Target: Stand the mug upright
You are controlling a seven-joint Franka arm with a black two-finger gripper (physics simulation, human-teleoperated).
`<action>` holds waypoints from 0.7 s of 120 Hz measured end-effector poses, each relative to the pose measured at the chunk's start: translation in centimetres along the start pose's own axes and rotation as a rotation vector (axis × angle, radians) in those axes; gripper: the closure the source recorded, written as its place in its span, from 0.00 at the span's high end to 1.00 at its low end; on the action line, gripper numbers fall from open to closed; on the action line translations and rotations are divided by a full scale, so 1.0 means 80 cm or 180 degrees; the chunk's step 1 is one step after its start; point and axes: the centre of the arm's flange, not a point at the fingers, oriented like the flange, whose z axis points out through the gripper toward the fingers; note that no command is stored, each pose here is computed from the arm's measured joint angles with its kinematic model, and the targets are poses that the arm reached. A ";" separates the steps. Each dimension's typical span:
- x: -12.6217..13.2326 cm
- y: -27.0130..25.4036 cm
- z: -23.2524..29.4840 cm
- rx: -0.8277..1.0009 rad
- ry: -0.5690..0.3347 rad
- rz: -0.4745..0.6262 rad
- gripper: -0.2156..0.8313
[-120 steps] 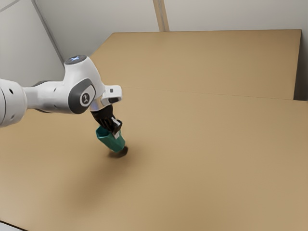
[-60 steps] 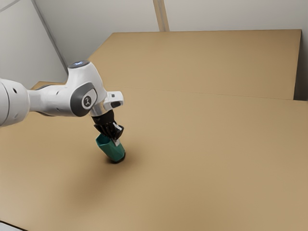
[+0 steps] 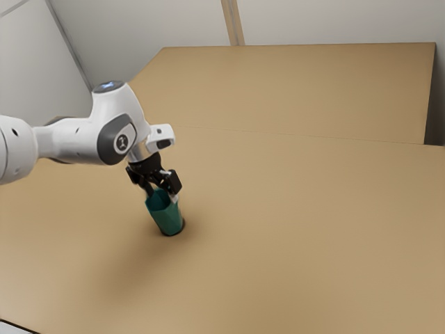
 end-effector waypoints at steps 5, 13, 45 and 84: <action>-0.001 0.010 -0.009 0.0028 0.0021 0.0035 0.71; 0.001 0.027 -0.022 0.0044 0.0044 0.0099 0.73; 0.051 0.031 -0.161 0.0013 0.0385 0.0078 0.78; 0.070 0.037 -0.285 -0.0006 0.0348 0.0140 0.79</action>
